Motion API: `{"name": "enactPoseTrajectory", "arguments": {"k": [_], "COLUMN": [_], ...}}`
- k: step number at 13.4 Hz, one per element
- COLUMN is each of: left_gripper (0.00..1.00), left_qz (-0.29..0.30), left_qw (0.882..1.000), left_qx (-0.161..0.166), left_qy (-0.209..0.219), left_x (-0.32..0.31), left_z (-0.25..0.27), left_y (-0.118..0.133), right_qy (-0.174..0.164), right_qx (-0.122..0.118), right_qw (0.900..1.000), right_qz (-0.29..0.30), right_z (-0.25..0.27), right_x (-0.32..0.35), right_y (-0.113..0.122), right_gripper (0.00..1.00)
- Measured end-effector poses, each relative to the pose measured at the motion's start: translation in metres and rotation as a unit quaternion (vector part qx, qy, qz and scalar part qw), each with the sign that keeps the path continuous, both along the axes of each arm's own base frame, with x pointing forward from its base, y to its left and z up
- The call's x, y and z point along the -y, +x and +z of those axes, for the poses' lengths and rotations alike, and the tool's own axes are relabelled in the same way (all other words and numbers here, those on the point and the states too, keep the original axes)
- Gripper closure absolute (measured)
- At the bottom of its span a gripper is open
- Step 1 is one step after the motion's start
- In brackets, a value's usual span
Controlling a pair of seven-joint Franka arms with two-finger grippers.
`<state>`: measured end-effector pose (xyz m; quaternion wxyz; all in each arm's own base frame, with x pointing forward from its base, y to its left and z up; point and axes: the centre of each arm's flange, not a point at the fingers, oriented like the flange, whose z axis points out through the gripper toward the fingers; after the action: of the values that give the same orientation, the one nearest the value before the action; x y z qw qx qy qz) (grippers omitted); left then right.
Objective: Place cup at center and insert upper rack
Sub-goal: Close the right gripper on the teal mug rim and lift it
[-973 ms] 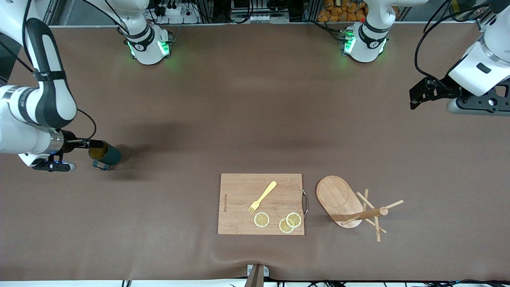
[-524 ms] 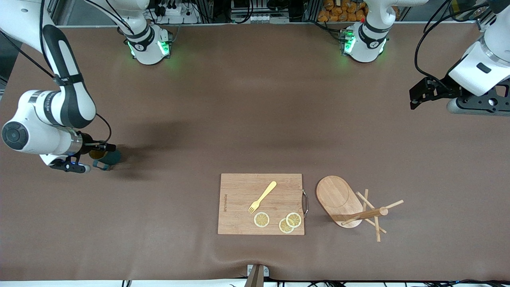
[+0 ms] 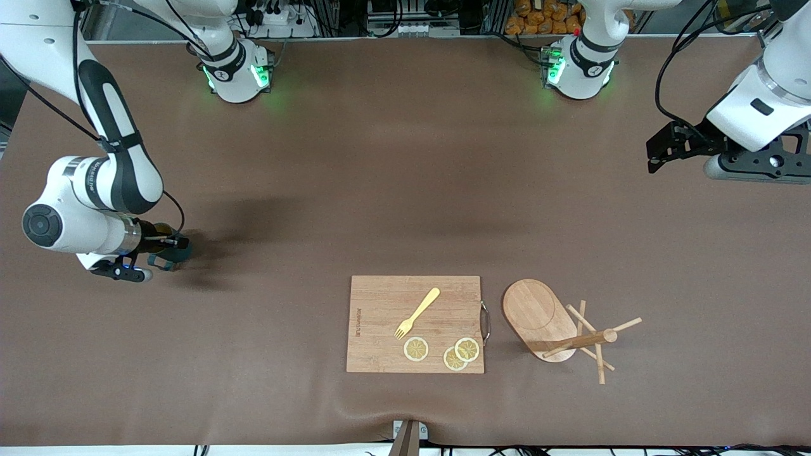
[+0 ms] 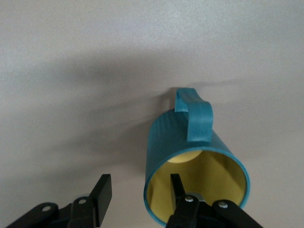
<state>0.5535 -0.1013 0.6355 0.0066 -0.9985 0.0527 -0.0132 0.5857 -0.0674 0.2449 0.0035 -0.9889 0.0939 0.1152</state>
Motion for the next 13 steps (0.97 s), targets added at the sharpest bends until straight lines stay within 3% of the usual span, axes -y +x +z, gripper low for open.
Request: {"name": "enactPoseTrajectory", "arguments": {"k": [2, 5, 8, 13], "left_gripper": [0.00, 0.00, 0.00, 0.00], "left_qz": [0.000, -0.002, -0.010, -0.016], "left_qw": [1.000, 1.000, 1.000, 1.000], "left_qx": [0.000, 0.000, 0.001, 0.003], "left_qy": [0.000, 0.000, 0.000, -0.001], "left_x": [0.000, 0.002, 0.011, 0.017], "left_z": [0.000, 0.000, 0.001, 0.003], "left_y": [0.000, 0.000, -0.002, -0.003], "right_qy": [0.000, 0.000, 0.000, -0.002], "right_qx": [0.000, 0.002, 0.004, -0.019], "right_qw": [1.000, 1.000, 1.000, 1.000], "right_qz": [-0.001, -0.001, 0.001, -0.003], "right_z": [-0.006, -0.006, -0.002, 0.033], "right_x": [0.000, 0.001, -0.002, -0.016], "right_y": [0.000, 0.001, 0.004, 0.018], "right_gripper": [0.57, 0.93, 0.96, 0.96]}}
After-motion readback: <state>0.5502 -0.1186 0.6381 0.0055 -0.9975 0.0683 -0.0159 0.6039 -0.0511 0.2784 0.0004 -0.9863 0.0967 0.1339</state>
